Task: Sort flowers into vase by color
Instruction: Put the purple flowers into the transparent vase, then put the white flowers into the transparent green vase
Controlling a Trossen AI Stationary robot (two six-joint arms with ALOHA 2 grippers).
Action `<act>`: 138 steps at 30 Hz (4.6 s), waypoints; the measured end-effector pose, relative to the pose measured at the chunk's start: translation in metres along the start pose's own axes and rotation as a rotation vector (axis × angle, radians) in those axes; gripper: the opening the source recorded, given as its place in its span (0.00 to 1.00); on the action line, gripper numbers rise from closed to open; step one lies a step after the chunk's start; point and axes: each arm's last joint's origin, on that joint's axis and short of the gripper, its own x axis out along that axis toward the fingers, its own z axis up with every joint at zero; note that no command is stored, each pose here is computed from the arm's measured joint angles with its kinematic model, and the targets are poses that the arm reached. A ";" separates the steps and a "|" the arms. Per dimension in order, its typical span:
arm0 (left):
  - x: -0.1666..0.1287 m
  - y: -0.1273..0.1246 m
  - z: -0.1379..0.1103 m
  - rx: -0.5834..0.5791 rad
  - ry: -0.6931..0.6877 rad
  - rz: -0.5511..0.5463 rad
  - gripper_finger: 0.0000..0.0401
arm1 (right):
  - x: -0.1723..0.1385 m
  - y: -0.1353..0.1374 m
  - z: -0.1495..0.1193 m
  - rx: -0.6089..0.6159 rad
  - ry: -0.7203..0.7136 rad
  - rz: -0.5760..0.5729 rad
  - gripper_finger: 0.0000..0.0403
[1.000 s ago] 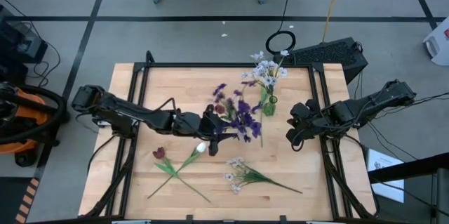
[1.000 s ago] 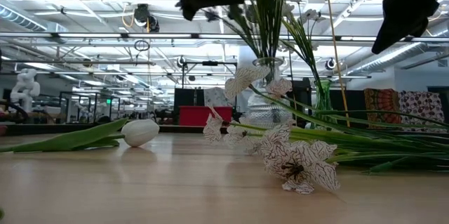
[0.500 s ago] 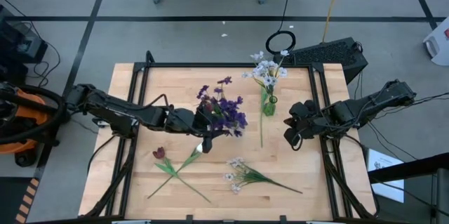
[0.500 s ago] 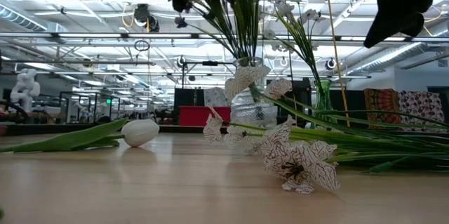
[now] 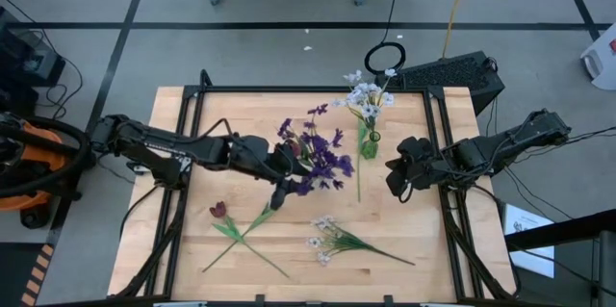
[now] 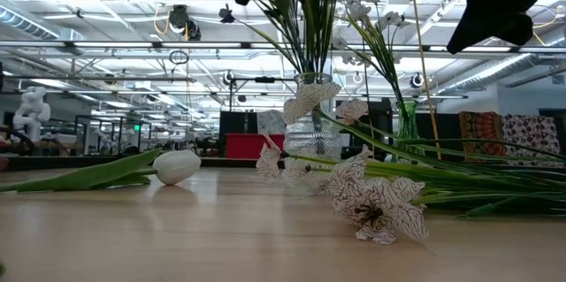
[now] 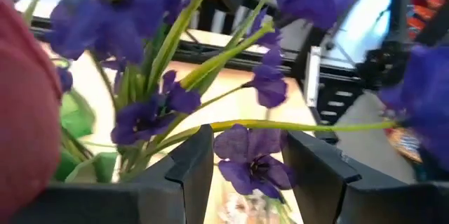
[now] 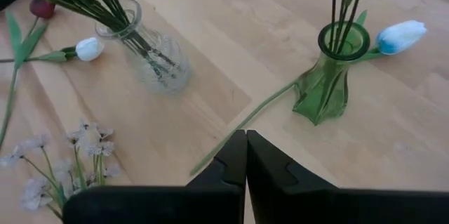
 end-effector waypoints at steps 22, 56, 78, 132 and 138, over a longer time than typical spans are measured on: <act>0.000 -0.004 -0.001 0.044 0.037 -0.169 0.02 | 0.000 -0.001 0.002 -0.034 -0.062 -0.041 0.00; -0.084 -0.012 0.011 -0.020 0.100 0.011 0.02 | 0.000 -0.001 0.003 0.003 -0.087 -0.049 0.00; -0.085 -0.011 0.010 -0.038 0.103 0.082 0.13 | 0.000 -0.001 0.003 0.027 -0.088 -0.048 0.00; -0.120 0.018 -0.129 -0.058 0.438 0.191 0.24 | 0.091 0.170 -0.012 -0.377 0.569 0.104 0.19; -0.120 0.018 -0.129 -0.061 0.439 0.185 0.24 | 0.105 0.180 -0.037 -0.384 0.604 0.069 0.41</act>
